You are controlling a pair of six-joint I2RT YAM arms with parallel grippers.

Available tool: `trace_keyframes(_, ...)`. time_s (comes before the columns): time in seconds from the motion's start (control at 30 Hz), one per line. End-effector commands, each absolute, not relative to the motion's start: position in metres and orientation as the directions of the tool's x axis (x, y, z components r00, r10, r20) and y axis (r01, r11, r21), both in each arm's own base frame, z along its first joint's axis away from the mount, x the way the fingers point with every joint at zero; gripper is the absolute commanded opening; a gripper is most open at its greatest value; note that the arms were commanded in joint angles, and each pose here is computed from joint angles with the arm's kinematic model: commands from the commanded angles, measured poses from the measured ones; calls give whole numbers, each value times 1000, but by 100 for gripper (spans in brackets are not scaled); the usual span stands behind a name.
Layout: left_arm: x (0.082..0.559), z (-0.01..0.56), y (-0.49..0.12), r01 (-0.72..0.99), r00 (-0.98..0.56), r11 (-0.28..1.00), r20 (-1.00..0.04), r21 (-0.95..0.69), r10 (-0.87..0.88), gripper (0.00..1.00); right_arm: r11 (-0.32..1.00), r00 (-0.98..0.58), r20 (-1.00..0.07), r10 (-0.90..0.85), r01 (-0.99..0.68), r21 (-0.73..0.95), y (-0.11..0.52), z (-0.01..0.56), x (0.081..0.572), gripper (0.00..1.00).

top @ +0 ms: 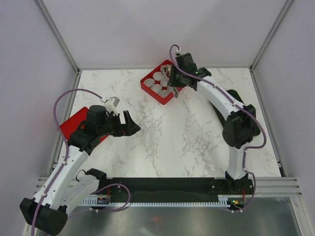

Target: Pack the chocolate

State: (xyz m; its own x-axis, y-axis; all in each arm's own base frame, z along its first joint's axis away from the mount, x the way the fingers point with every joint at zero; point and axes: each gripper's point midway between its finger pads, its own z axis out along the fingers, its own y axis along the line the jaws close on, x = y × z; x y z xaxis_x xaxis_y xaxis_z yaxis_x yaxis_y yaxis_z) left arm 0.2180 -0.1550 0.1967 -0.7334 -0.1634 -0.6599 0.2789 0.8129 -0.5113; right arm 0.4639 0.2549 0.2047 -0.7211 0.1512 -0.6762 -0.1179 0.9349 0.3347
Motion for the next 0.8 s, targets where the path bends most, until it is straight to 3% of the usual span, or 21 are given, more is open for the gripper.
trace_keyframes(0.0,222,201,-154,323,-699,815,-702,-482,-138,100,932,-652,-742,155,-152,328,279,209,502,35)
trace_keyframes(0.77,223,199,-154,320,-701,817,-700,-480,-137,100,934,-649,-750,133,-170,313,303,147,544,40)
